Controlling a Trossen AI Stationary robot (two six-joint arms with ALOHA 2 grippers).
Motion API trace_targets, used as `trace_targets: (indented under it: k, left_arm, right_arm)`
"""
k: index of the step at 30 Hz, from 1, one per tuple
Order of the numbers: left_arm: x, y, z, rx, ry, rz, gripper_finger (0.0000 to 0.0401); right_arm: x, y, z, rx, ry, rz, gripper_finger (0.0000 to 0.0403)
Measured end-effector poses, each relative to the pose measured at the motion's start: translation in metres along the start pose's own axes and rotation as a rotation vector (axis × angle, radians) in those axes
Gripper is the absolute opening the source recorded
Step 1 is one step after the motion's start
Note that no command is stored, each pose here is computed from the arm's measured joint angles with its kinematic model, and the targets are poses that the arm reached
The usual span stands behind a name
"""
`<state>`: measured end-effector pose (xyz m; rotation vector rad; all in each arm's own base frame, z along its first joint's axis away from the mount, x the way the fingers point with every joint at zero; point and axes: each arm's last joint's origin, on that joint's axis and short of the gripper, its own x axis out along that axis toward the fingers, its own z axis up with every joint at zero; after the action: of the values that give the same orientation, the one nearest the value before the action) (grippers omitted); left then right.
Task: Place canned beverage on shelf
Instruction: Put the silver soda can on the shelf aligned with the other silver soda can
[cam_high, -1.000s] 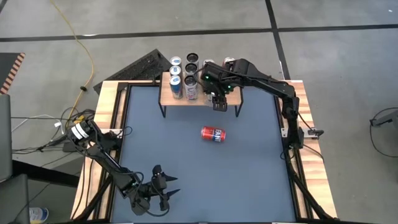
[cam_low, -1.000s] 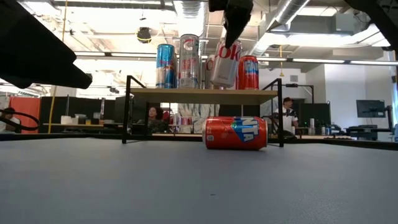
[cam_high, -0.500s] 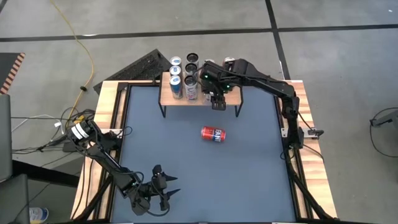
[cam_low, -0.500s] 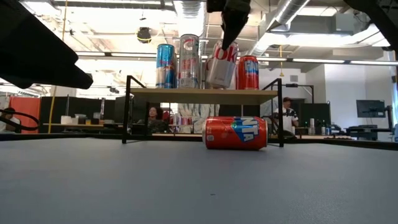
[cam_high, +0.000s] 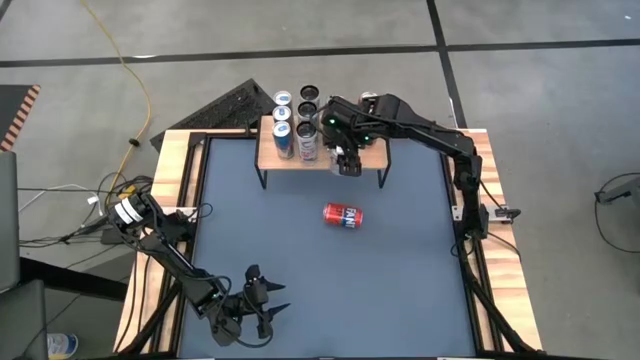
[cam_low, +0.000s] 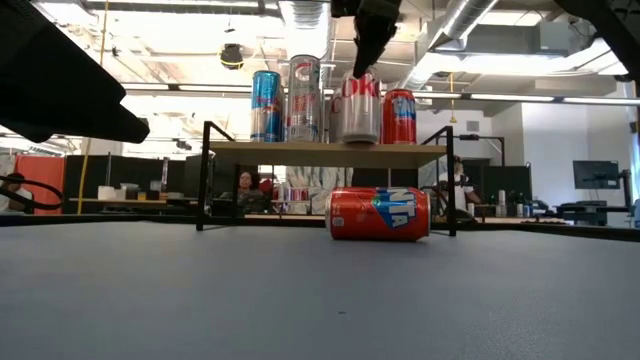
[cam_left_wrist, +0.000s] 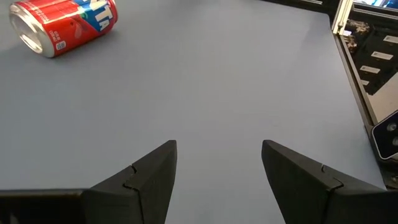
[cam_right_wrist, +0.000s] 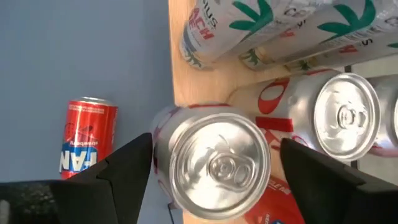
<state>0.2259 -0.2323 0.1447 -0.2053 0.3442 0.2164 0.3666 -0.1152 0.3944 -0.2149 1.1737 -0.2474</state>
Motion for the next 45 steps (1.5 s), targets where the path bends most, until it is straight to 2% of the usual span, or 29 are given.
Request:
trace_targets:
  k: [4,7,19,28,34,39,45]
  left_arm:
    - [0.0,0.0,0.0,0.0,0.0,0.0,0.0225]
    - [0.0,0.0,0.0,0.0,0.0,0.0,0.0225]
    - [0.0,0.0,0.0,-0.005,0.0,0.0,0.0225]
    - [0.0,0.0,0.0,-0.005,0.001,-0.001,0.0225]
    - [0.0,0.0,0.0,-0.005,0.001,-0.001,0.0225]
    - [0.0,0.0,0.0,-0.005,-0.001,0.001,0.0225]
    - [0.0,0.0,0.0,0.002,0.001,0.002,0.0225]
  right_arm:
    - [0.0,-0.001,0.002,0.004,-0.018,-0.014,0.0334]
    - [0.0,-0.002,0.003,0.005,-0.021,-0.064,0.033]
    - [0.0,-0.003,0.004,-0.002,-0.028,-0.077,0.0325]
    - [0.0,-0.005,0.006,-0.023,-0.019,-0.155,0.0325]
    - [-0.001,-0.002,0.007,-0.027,-0.031,-0.148,0.0325]
    - [-0.012,0.009,0.012,-0.049,-0.076,-0.137,0.0325]
    - [-0.053,0.03,-0.003,-0.057,-0.101,-0.109,0.0317]
